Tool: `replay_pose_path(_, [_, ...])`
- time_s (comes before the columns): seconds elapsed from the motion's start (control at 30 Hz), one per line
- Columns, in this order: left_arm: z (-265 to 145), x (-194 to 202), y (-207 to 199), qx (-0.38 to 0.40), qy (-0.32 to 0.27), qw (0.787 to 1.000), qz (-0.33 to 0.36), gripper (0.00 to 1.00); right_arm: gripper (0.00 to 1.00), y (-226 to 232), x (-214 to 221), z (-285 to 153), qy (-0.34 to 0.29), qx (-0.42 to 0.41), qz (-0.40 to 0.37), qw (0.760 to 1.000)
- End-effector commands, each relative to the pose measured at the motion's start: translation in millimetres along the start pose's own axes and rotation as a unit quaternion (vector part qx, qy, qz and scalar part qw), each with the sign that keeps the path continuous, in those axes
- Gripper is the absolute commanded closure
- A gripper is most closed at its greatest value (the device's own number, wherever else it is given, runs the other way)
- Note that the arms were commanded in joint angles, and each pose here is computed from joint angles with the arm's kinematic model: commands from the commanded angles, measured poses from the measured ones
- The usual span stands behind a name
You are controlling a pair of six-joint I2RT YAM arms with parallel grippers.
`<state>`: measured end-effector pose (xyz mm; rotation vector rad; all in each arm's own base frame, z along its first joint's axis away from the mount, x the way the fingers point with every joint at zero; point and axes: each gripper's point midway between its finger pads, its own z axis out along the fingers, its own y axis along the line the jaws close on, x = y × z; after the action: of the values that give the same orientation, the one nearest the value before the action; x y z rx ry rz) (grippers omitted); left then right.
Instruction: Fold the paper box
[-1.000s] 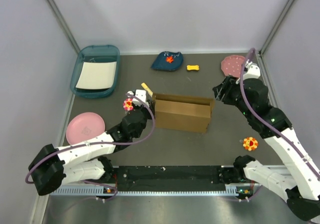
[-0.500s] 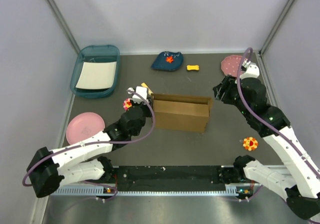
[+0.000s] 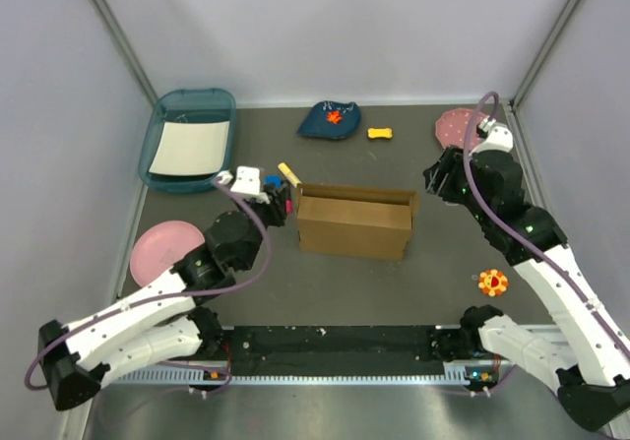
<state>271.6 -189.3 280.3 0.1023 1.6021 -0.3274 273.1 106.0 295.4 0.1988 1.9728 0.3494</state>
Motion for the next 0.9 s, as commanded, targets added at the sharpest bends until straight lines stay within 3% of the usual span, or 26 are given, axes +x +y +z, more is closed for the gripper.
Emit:
replay_pose_path(0.0, [-24.7,-19.5,9.2,0.014,-0.03,0.998,-0.056,0.66,0.44,-27.2,-12.9,20.6,-0.017,0.029,0.03,0.999])
replay_pose_path(0.1, [-39.0,-10.9,-17.2,0.106,-0.03,0.99,-0.091,0.81,0.48,-32.1,-14.4,39.4,0.003,0.003,0.074,0.997])
replay_pose_path(0.23, [-55.4,28.1,-52.7,0.205,-0.01,0.972,-0.113,0.89,0.57,3.6,-36.0,57.6,0.04,-0.07,0.074,0.994])
replay_pose_path(0.3, [-65.7,39.8,-69.2,0.243,-0.004,0.962,-0.122,0.94,0.67,9.7,-31.4,76.3,0.085,-0.075,0.075,0.991])
replay_pose_path(0.33, [-70.1,47.5,-75.7,0.262,-0.007,0.956,-0.133,0.95,0.7,28.1,-53.9,72.7,0.079,-0.108,0.069,0.989])
replay_pose_path(0.4, [-76.6,60.5,-88.0,0.283,-0.003,0.949,-0.14,0.96,0.81,28.5,-40.6,95.5,0.144,-0.098,0.069,0.982])
replay_pose_path(0.47, [-83.2,67.3,-97.4,0.302,-0.013,0.942,-0.146,0.96,0.86,44.3,-60.6,101.1,0.15,-0.123,0.062,0.979])
replay_pose_path(0.6, [-86.7,87.7,-110.7,0.31,-0.017,0.941,-0.131,0.94,0.86,45.5,-45.2,138.0,0.218,-0.122,0.058,0.967])
replay_pose_path(0.7, [-87.5,95.2,-117.9,0.308,-0.035,0.944,-0.117,0.9,0.86,58.4,-47.5,138.8,0.247,-0.15,0.062,0.955])
replay_pose_path(0.77, [-87.3,112.7,-124.4,0.305,-0.034,0.948,-0.079,0.89,0.87,63.6,-41.5,142.1,0.277,-0.15,0.06,0.947])
replay_pose_path(0.83, [-82.6,101.4,-124.6,0.283,-0.076,0.954,-0.061,0.89,0.88,65.2,-43.7,148.4,0.29,-0.138,0.054,0.945])
replay_pose_path(0.87, [-81.3,117.9,-129.7,0.28,-0.065,0.957,-0.033,0.9,0.93,64.4,-39.5,143.6,0.303,-0.127,0.053,0.943])
